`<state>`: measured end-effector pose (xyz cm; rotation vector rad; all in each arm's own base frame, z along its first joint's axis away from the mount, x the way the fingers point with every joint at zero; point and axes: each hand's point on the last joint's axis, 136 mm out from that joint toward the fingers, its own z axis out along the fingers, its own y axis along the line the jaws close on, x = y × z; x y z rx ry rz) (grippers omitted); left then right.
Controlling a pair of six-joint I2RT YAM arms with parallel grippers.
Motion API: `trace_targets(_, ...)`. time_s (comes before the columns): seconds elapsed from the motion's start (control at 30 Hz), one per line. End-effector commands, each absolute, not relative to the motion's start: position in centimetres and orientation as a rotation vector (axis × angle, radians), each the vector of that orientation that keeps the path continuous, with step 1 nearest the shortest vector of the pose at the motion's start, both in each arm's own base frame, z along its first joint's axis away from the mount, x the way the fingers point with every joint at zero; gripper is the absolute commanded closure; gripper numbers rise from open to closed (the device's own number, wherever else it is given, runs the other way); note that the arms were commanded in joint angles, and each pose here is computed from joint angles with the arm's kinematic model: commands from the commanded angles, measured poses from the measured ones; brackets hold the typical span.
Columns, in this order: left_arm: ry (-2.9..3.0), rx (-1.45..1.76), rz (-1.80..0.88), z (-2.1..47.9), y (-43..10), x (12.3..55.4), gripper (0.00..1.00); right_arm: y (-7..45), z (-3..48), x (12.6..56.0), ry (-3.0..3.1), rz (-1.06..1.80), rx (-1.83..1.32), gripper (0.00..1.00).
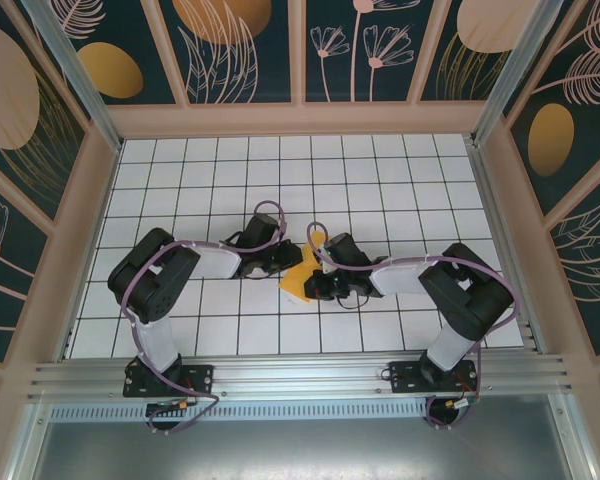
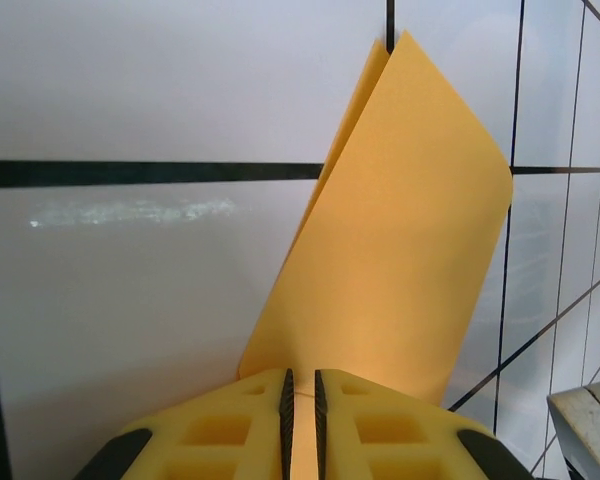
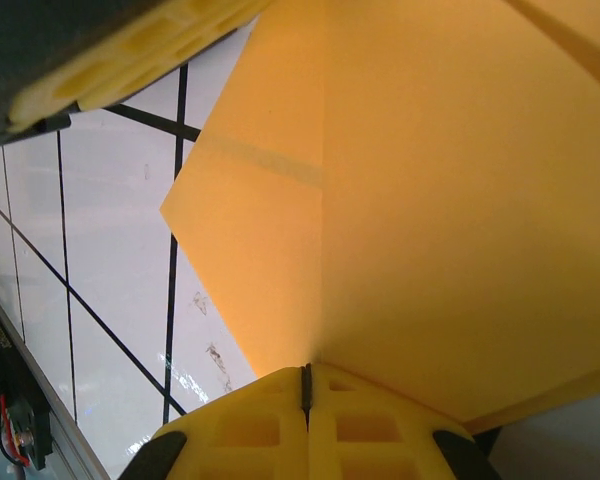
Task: Fold a paper plane with a square sheet of paper (pick it up from the middle)
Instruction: Fold the triangle a second time at the center of the table.
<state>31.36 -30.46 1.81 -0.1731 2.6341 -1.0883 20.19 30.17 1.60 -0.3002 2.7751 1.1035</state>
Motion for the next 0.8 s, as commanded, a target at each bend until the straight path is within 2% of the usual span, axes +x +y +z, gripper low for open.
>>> trace_targets(0.0,2.631,-0.209,-0.947,0.1,-28.5,33.3,0.82,27.0,-1.5,17.0,2.96,0.96,-0.292,0.97)
trace_targets(0.53,2.607,-0.177,-0.895,2.1,-28.2,35.7,0.8,27.3,-1.1,17.1,2.948,0.971,-0.334,0.96)
trace_targets(0.77,2.543,-0.13,-1.084,5.2,-29.3,34.1,0.81,28.1,0.0,18.4,2.902,0.979,-0.367,0.95)
